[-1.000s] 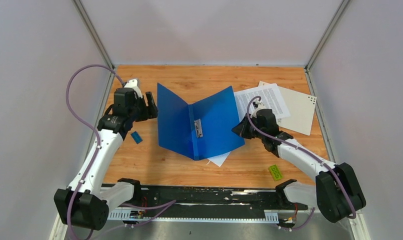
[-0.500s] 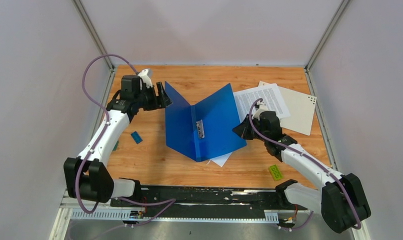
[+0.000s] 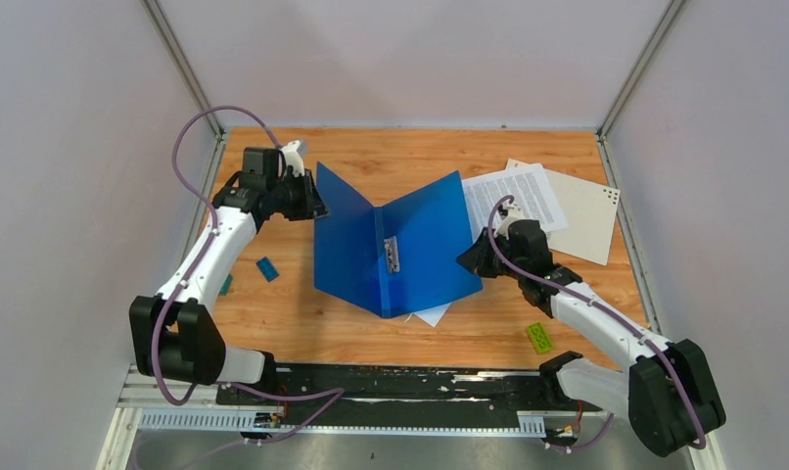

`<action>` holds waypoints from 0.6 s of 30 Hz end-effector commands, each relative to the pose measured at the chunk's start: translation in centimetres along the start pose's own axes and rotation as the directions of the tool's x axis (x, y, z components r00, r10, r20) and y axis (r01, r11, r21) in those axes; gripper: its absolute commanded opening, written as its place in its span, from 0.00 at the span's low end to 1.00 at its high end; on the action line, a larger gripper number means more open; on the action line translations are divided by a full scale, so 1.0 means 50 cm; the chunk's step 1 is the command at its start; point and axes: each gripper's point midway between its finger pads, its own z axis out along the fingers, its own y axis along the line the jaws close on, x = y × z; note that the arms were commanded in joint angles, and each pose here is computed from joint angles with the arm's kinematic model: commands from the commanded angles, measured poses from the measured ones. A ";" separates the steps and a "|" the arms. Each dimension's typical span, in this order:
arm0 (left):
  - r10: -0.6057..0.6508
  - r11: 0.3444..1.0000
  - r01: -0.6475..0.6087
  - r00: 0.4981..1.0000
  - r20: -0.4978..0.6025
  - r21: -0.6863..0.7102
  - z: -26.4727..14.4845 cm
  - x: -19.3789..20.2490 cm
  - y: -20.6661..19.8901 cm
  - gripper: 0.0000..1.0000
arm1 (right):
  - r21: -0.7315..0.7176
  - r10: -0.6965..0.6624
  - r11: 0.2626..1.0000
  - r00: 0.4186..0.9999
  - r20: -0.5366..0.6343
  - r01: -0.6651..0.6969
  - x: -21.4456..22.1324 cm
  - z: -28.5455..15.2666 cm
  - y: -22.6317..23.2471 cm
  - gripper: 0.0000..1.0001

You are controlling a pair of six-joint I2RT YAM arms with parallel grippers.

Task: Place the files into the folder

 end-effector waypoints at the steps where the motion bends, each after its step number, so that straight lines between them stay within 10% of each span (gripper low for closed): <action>1: 0.112 0.993 -0.111 0.993 0.026 -0.041 -0.054 -0.029 -0.006 0.17 | -0.015 -0.002 1.000 1.000 -0.015 0.002 -0.011 -0.014 0.020 0.16; 10: 0.132 0.991 -0.128 0.986 0.100 -0.044 -0.113 -0.031 -0.028 0.00 | 0.024 0.000 1.000 1.000 -0.018 0.000 -0.059 -0.069 0.056 0.55; 18: 0.085 0.996 -0.083 0.983 0.161 -0.019 -0.114 -0.023 -0.034 0.00 | -0.119 0.012 0.993 0.999 0.029 -0.008 -0.113 -0.083 0.159 0.51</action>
